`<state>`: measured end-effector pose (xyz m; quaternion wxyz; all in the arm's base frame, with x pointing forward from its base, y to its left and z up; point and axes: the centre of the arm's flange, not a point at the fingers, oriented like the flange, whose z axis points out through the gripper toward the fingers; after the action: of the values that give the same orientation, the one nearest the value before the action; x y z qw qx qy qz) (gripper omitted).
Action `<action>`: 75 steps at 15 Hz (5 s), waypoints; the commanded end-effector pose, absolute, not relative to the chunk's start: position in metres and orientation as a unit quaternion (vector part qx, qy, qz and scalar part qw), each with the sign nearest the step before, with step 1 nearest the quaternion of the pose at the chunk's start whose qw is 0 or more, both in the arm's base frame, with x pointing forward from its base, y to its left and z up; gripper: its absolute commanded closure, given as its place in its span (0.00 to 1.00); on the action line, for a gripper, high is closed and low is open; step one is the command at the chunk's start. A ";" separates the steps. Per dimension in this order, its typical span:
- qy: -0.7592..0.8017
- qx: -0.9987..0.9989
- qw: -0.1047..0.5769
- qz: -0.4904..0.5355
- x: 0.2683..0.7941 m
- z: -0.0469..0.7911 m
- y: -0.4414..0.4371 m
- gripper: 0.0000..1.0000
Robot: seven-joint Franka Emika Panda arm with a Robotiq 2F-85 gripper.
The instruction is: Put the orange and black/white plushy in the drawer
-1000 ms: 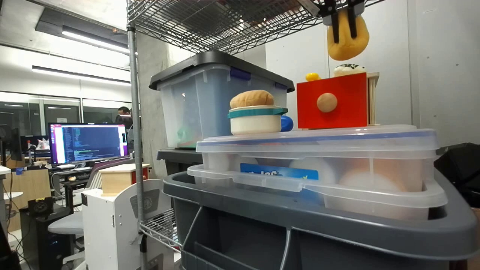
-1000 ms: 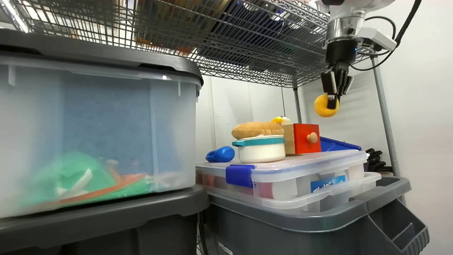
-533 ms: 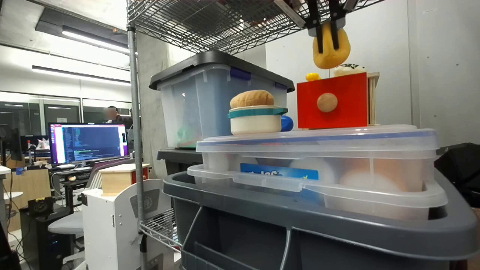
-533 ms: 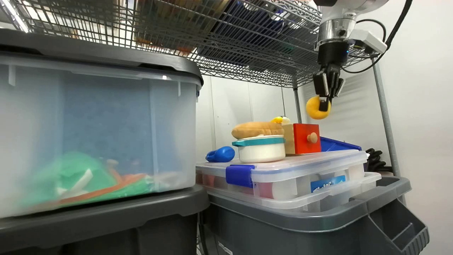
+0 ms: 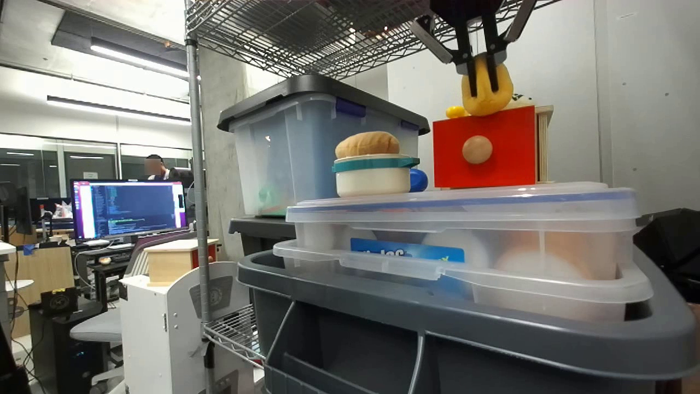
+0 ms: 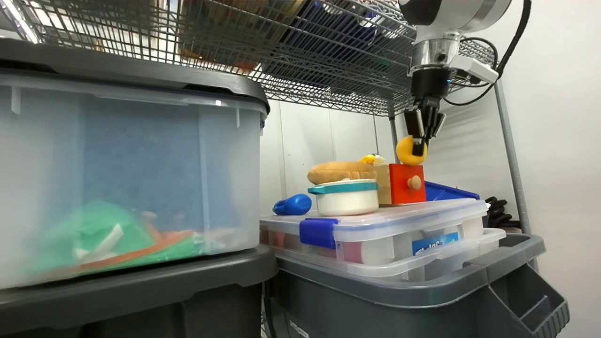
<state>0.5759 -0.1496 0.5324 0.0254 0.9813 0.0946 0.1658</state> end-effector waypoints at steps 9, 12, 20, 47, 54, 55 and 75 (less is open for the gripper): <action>0.091 0.978 0.032 0.185 0.609 0.542 -0.153 0.96; 0.091 0.978 0.033 0.185 0.610 0.543 -0.153 0.96; 0.079 0.978 0.036 0.191 0.614 0.555 -0.154 0.16; 0.056 0.982 0.016 0.181 0.638 0.538 -0.137 0.00; 0.059 0.981 0.013 0.183 0.643 0.541 -0.130 0.00; 0.057 0.981 0.011 0.183 0.644 0.542 -0.129 0.00; 0.052 0.987 0.006 0.155 0.648 0.507 -0.122 0.00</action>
<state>0.6462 -0.1221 0.5041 0.0143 0.9854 0.0572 0.1598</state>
